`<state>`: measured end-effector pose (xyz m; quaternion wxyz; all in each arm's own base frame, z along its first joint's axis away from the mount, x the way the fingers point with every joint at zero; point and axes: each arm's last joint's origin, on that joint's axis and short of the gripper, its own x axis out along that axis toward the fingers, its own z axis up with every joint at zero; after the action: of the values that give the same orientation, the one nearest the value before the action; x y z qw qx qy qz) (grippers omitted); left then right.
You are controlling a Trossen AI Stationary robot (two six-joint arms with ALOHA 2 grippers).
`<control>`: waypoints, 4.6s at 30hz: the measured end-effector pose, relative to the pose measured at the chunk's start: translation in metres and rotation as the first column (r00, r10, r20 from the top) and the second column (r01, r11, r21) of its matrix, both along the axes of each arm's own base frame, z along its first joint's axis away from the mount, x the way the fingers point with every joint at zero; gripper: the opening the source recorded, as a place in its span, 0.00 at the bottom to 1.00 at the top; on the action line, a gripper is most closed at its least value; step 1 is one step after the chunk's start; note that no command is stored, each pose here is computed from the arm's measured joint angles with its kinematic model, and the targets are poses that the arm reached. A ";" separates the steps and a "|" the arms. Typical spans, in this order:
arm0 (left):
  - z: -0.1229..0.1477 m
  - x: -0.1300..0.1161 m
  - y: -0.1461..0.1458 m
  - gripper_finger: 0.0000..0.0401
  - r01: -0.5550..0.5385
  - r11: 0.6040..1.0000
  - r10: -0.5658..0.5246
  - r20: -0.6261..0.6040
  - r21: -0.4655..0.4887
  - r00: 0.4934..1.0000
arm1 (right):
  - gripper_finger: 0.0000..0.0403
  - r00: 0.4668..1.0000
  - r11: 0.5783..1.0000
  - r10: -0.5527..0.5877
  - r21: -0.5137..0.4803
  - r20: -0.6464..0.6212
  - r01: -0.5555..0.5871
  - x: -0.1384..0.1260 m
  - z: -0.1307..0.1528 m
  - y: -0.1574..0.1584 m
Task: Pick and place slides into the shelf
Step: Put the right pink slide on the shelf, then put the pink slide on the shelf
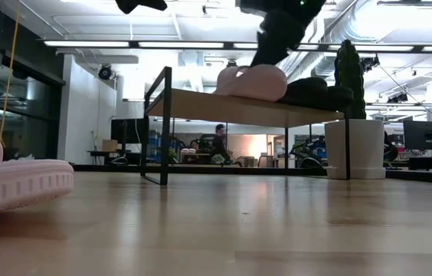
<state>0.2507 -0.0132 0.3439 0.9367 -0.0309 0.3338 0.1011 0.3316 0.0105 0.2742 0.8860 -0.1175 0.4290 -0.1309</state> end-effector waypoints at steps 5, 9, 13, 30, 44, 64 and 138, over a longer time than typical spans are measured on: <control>0.000 0.000 0.000 0.46 0.000 1.000 0.000 0.001 0.000 1.000 | 0.00 0.995 0.995 -0.089 -0.050 -0.055 0.086 -0.007 0.000 -0.003; 0.000 0.000 0.000 0.46 0.000 1.000 0.000 0.004 0.000 1.000 | 0.00 0.994 0.994 -0.104 -0.042 -0.037 0.102 -0.006 0.005 -0.003; 0.001 0.000 0.000 0.46 0.000 1.000 0.000 0.006 0.000 1.000 | 0.00 0.995 0.995 -0.096 -0.039 0.005 0.096 -0.003 0.012 0.000; 0.001 0.000 0.000 0.46 0.000 1.000 0.000 0.007 -0.001 1.000 | 0.00 0.980 0.973 -0.201 -0.117 0.008 0.200 -0.006 0.011 -0.003; 0.001 0.000 0.000 0.46 0.000 1.000 0.000 0.007 -0.001 1.000 | 0.00 0.948 0.944 -0.313 -0.122 -0.050 0.306 -0.016 0.006 -0.012; 0.001 0.000 0.000 0.46 0.000 1.000 0.000 0.007 -0.001 1.000 | 0.00 0.935 0.930 -0.350 -0.134 -0.052 0.341 -0.018 0.006 -0.014; -0.001 -0.001 -0.002 0.46 0.044 0.998 -0.045 -0.021 -0.046 0.999 | 0.31 0.984 0.981 0.053 0.177 0.168 -0.083 -0.013 0.053 0.027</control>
<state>0.2494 -0.0149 0.3425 0.9340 -0.0436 0.3469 0.0730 0.3187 0.0376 0.3274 0.9290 -0.0392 0.3614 -0.0698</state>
